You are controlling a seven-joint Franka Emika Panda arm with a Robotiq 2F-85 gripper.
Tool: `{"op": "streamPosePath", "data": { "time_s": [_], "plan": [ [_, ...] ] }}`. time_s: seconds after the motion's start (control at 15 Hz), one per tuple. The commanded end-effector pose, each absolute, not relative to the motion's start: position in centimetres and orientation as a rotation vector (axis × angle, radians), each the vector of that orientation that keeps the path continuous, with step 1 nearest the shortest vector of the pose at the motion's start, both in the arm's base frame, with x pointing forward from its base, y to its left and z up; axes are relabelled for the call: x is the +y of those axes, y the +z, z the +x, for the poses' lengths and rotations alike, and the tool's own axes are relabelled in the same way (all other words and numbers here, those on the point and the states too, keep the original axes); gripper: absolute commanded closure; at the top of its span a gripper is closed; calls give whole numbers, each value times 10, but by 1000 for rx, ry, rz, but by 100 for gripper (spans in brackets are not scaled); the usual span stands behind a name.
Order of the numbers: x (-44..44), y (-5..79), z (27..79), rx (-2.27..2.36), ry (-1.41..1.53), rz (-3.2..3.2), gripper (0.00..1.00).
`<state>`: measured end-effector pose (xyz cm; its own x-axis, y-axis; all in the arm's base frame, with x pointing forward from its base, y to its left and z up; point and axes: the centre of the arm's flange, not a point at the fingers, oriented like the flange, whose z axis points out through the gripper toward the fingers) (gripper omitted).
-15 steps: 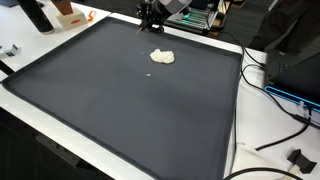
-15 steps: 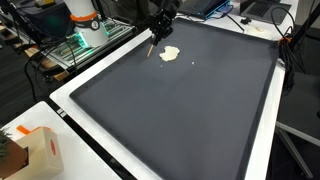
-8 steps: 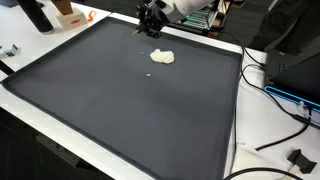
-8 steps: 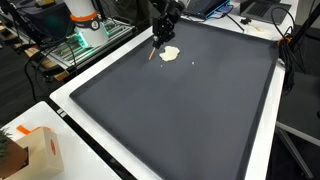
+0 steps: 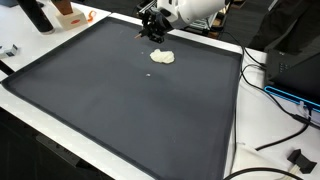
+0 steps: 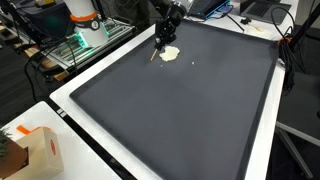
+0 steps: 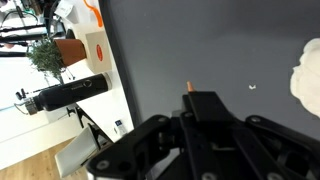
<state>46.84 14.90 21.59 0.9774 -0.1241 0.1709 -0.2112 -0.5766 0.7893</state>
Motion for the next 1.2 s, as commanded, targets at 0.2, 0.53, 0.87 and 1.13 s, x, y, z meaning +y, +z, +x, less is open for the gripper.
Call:
{"op": "streamPosePath", "data": {
  "time_s": [0.2,0.53,0.87,1.13],
  "plan": [
    [173,202,468,-189,146,2170,97],
    [183,200,467,-164,138,2187,97],
    [189,208,465,-125,130,2232,97],
    [190,220,463,-91,133,2267,97]
  ]
}}
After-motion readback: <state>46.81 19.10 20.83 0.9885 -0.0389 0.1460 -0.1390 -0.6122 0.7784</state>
